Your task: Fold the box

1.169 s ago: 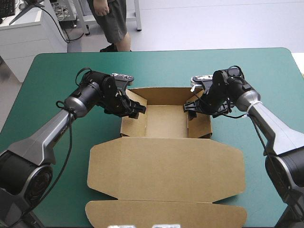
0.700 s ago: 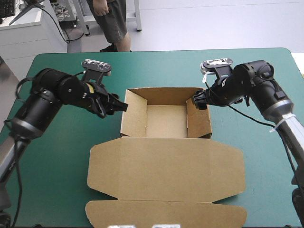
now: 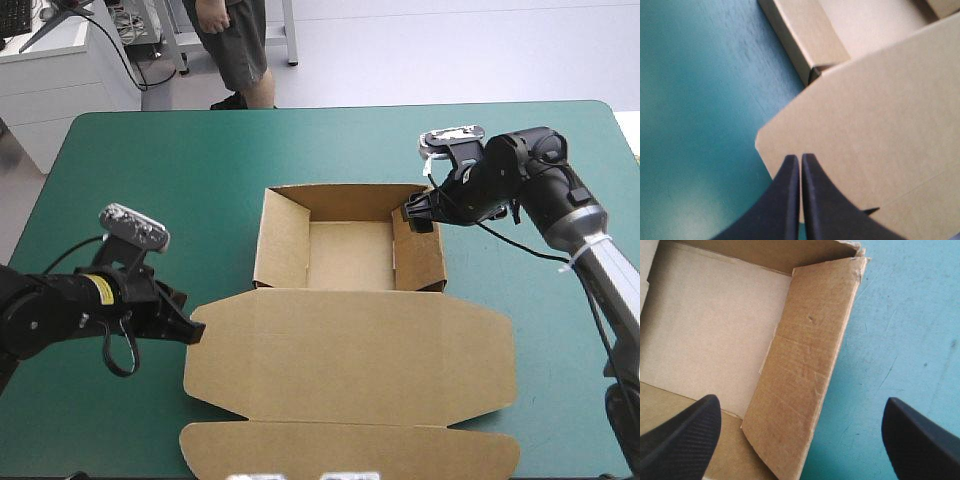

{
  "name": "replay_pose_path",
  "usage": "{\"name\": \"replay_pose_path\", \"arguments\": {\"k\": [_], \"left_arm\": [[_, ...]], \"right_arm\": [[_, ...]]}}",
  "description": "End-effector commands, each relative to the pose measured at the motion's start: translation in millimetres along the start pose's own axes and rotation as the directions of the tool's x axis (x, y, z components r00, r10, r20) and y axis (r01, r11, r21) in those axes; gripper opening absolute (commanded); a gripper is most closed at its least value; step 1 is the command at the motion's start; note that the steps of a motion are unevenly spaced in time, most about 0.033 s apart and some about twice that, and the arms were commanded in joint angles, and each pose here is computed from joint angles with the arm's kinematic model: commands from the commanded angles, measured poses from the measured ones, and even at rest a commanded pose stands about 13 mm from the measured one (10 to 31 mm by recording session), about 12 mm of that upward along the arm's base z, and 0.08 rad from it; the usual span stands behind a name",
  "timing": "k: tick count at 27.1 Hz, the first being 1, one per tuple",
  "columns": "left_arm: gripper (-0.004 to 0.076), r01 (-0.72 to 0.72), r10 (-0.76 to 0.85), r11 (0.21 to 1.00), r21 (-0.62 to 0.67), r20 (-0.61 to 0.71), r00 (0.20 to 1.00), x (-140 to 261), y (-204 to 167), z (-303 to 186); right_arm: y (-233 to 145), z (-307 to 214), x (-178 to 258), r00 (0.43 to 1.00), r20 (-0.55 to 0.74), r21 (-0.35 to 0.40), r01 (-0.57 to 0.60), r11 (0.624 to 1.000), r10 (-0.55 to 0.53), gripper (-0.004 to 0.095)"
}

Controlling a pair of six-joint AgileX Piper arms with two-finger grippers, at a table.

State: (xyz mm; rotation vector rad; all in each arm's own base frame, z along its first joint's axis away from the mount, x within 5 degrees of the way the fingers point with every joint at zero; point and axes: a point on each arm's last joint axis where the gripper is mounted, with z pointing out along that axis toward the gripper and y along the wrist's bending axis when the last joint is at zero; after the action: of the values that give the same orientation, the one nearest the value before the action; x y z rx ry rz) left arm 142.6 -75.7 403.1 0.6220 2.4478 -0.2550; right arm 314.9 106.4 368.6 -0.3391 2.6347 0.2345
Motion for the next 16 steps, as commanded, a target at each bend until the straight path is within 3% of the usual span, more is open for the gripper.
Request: {"name": "replay_pose_path", "arguments": {"k": [1,10,13,16], "left_arm": [[-0.0008,0.005,-0.004,1.000,0.010,-0.054,0.999,29.6,-1.1,12.9],[-0.0008,0.015,-0.014,1.000,0.008,-0.128,0.992,72.3,0.2,44.7],[-0.0008,0.015,-0.014,1.000,0.008,-0.133,0.991,73.4,0.2,45.0],[-0.0008,0.012,-0.011,1.000,0.003,-0.126,0.992,72.8,0.7,45.1]], "right_arm": [[-0.3,3.2,-10.4,0.999,0.052,0.003,0.009,1.000,-0.009,0.0810],[-6.2,75.5,-18.5,0.998,-0.065,0.015,-0.003,1.000,0.004,0.0763],[-7.1,87.6,-18.5,0.996,-0.086,0.016,-0.014,1.000,0.015,0.0673],[-7.4,93.4,-18.1,0.995,-0.100,0.016,-0.027,1.000,0.029,0.0499]]}}
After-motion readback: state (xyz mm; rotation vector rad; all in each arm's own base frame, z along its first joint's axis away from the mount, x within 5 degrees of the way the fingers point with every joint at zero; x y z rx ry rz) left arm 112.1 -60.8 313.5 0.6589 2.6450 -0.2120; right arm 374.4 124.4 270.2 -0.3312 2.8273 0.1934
